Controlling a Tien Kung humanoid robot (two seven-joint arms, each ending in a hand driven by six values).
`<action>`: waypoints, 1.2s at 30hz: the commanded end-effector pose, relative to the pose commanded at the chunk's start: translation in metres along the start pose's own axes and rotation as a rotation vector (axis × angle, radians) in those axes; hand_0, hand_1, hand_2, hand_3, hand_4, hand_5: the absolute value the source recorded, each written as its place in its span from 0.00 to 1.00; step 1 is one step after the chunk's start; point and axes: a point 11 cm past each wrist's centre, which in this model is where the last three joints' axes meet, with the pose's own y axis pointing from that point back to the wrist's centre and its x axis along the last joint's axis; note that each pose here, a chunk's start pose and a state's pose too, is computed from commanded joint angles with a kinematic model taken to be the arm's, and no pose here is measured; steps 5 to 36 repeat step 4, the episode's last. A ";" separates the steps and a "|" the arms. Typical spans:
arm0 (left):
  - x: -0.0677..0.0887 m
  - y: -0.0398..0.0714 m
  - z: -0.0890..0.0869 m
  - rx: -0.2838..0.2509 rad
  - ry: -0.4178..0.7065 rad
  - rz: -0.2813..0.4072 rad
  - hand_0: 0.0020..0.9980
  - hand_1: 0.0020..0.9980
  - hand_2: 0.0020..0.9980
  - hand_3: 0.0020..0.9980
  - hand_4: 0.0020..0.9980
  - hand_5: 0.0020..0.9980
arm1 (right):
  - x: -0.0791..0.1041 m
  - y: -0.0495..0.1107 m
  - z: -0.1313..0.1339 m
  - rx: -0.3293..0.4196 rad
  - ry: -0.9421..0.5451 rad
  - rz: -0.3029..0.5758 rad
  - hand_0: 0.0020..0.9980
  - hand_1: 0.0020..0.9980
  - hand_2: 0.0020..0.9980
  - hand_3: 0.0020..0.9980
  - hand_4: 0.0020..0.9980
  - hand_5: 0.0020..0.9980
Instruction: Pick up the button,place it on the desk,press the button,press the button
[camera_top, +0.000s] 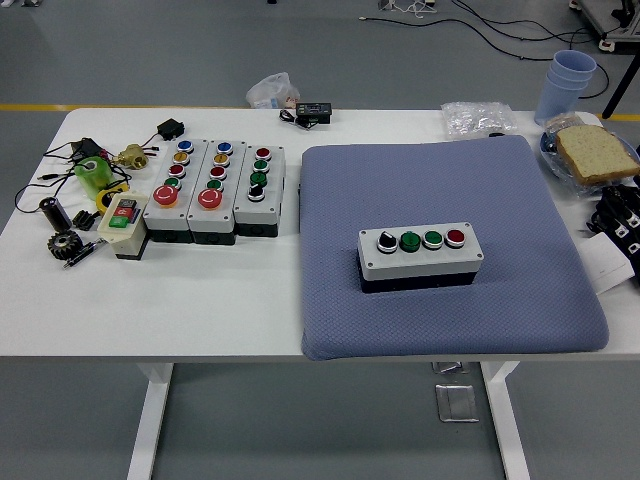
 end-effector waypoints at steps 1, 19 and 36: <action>0.000 0.000 0.000 0.001 0.002 0.000 0.56 0.42 0.42 0.43 0.26 0.40 | 0.000 0.000 -0.001 0.001 0.001 0.000 0.76 0.73 0.73 0.72 0.74 0.47; 0.000 0.000 0.000 0.001 0.004 -0.001 0.56 0.42 0.42 0.43 0.26 0.40 | 0.000 -0.001 -0.003 0.007 0.004 0.000 0.76 0.73 0.73 0.72 0.74 0.47; 0.000 0.000 0.000 0.001 0.004 -0.001 0.56 0.42 0.42 0.43 0.26 0.40 | 0.000 -0.001 -0.003 0.007 0.004 0.000 0.76 0.73 0.73 0.72 0.74 0.47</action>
